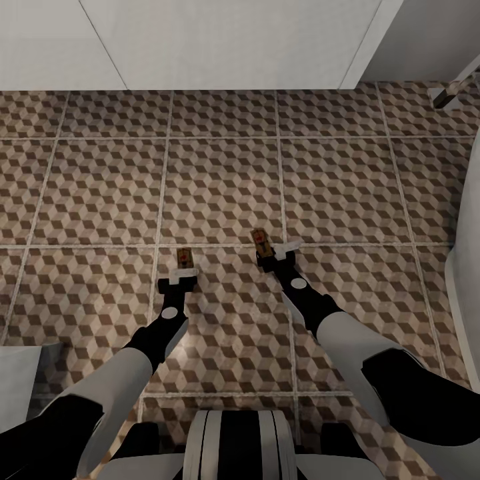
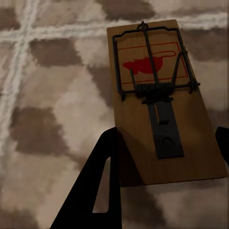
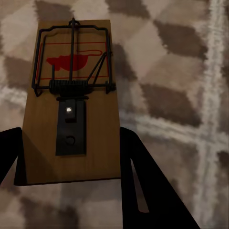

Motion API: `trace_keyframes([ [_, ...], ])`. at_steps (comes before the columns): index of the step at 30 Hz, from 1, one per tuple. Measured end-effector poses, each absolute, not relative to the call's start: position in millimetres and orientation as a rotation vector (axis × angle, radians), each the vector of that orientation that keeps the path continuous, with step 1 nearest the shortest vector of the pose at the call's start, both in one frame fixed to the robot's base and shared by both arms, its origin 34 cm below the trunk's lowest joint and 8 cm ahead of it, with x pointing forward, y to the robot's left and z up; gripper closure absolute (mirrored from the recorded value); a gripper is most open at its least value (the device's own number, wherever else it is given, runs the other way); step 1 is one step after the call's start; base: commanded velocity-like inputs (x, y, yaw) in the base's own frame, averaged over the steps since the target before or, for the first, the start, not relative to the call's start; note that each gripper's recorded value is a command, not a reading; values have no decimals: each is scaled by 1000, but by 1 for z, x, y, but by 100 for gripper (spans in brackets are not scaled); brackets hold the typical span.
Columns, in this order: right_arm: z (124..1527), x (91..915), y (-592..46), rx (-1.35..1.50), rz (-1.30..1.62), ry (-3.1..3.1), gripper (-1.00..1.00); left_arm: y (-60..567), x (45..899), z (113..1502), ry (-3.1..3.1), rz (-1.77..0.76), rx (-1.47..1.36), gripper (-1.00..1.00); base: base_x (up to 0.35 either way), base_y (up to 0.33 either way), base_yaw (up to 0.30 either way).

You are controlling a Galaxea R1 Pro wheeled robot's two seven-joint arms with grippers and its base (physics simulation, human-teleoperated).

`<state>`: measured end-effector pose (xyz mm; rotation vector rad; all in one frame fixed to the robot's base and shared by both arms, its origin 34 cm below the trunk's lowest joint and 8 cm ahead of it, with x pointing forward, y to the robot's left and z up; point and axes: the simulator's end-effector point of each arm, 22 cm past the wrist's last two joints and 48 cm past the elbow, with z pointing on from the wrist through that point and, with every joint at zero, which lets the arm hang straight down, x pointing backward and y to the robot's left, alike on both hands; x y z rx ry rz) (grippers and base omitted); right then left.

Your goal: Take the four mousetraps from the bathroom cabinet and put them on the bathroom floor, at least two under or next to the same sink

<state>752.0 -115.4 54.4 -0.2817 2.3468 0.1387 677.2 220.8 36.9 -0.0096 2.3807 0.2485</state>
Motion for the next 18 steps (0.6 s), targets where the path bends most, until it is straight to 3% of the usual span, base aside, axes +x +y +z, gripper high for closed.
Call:
trace_keyframes([
  [12, 50, 746, -116, -282, 139, 2352, 100, 223, 670, 33, 2387, 254, -7, 100, 8, 0, 0],
  [18, 50, 745, -116, -283, 139, 2354, 100, 223, 670, 33, 2387, 254, -7, 100, 220, 0, 0],
])
